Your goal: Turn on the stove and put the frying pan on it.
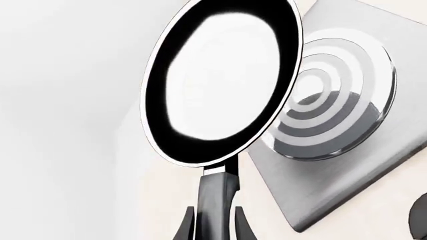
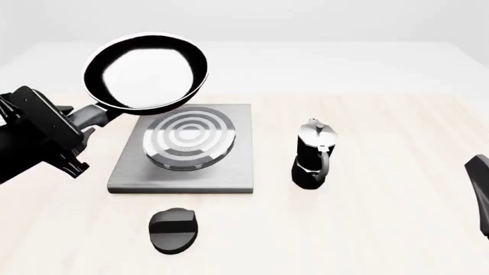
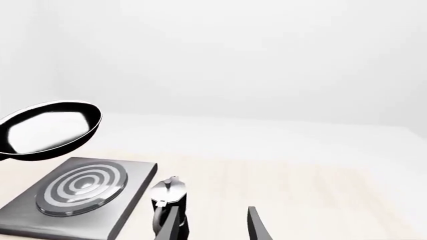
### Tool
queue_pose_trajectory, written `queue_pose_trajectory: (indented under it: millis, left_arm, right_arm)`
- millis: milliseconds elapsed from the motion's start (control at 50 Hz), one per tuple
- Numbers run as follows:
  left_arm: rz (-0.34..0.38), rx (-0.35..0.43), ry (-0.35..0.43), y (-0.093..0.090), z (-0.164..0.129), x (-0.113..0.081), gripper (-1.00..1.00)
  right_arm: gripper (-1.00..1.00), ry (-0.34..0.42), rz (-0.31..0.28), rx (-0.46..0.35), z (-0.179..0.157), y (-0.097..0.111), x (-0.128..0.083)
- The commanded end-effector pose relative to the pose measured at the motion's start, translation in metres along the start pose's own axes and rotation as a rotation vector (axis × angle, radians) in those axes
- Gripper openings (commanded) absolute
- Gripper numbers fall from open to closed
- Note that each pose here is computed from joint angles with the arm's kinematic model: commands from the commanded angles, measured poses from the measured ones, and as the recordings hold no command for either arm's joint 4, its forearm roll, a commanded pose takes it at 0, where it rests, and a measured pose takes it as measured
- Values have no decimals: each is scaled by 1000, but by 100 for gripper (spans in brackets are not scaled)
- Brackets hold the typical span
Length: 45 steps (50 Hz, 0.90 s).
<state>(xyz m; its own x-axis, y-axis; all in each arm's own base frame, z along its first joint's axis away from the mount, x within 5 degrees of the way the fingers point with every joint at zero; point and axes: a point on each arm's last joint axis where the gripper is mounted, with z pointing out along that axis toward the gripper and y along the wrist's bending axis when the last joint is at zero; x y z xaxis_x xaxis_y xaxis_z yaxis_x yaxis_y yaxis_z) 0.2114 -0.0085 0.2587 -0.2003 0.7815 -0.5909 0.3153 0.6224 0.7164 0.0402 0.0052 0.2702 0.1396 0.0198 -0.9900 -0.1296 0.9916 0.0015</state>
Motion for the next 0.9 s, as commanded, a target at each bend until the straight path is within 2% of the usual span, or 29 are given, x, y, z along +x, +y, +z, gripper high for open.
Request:
queue_pose_trajectory:
  millis: [20,180,500,900]
  left_arm:
    - [-70,19,-72,-8,5,-16,-100]
    - [-72,52,-76,-19,9,-14,-100]
    - [-59,80,-43,-41,18,6,-100]
    - [-60,93,-35,-51,19,14,-100]
  right_arm:
    - [100,1,-3,11,0,0,-1]
    - [100,1,-5,16,0,-1,-2]
    - [100,2,-4,17,0,-1,-1]
    - [100,1,-6,17,0,-1,-1]
